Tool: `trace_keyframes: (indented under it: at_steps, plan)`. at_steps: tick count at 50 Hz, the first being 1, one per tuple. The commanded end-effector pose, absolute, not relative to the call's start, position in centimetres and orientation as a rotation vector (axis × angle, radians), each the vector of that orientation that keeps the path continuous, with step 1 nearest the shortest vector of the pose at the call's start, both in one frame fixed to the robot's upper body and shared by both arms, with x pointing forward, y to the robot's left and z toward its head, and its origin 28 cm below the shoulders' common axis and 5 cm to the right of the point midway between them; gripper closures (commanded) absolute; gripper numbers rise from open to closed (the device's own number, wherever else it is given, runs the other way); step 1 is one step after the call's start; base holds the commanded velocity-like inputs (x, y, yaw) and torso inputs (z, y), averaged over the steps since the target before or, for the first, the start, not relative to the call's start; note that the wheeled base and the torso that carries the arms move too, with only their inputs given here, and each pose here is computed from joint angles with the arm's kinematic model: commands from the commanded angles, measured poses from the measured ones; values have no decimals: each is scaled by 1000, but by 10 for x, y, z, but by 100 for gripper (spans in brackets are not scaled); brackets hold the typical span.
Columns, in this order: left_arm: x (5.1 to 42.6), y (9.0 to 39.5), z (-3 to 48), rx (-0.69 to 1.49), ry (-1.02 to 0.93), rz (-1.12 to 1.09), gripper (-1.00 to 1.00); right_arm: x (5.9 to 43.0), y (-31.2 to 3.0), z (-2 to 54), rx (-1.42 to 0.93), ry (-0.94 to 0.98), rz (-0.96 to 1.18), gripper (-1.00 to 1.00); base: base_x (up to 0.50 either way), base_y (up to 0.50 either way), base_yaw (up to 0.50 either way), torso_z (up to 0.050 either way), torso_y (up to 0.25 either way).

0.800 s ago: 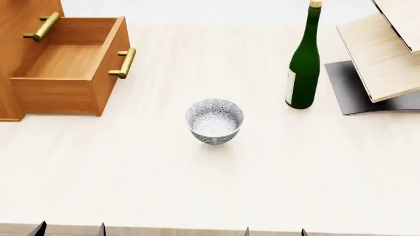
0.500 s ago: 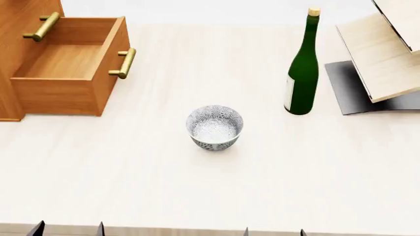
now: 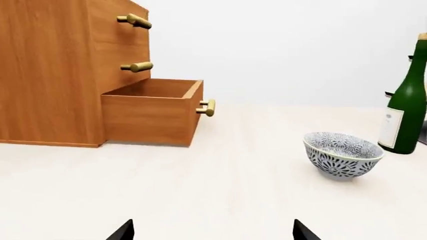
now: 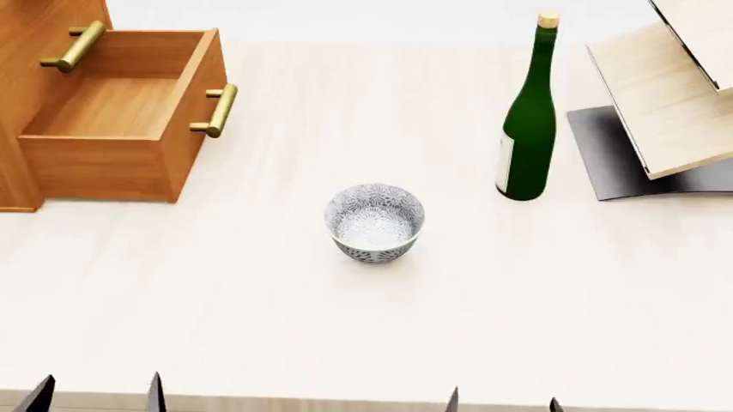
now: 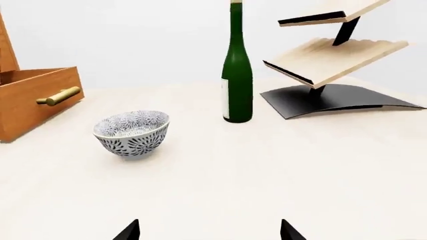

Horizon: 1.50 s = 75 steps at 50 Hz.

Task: Put the bowl on top of the cabinet.

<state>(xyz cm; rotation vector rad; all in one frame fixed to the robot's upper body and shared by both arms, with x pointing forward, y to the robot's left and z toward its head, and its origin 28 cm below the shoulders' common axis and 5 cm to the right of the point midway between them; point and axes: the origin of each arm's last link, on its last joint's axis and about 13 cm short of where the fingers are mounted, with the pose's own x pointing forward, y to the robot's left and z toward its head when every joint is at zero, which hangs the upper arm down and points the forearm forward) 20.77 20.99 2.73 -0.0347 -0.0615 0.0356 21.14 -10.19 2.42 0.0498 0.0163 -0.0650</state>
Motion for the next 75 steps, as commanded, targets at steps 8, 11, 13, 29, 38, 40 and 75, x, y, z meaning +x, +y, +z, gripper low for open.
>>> trace_keyframes:
  at_steps: [8, 11, 13, 29, 38, 40, 75]
  plan:
    - [190, 242, 126, -37, -417, 131, -100, 216, -158, 137, 85, -320, -263, -100, 0, 0, 0, 0, 0]
    - [187, 255, 153, 50, -530, 172, -100, 213, -174, 165, 33, -412, -288, -100, 0, 0, 0, 0, 0]
    - [185, 268, 173, 13, -582, 237, -100, 209, -188, 181, 37, -456, -323, -100, 0, 0, 0, 0, 0]
    - [137, 352, 191, -193, -753, 432, -100, 141, -269, 205, 87, -567, -380, -100, 0, 0, 0, 0, 0]
    - [117, 370, 181, -273, -772, 544, -100, 114, -289, 201, 170, -656, -411, -100, 0, 0, 0, 0, 0]
    - [115, 372, 180, -274, -775, 562, -100, 111, -292, 200, 190, -669, -418, -100, 0, 0, 0, 0, 0]
    - [113, 372, 179, -257, -798, 588, -100, 118, -278, 189, 141, -644, -347, -100, 0, 257, 0, 0, 0]
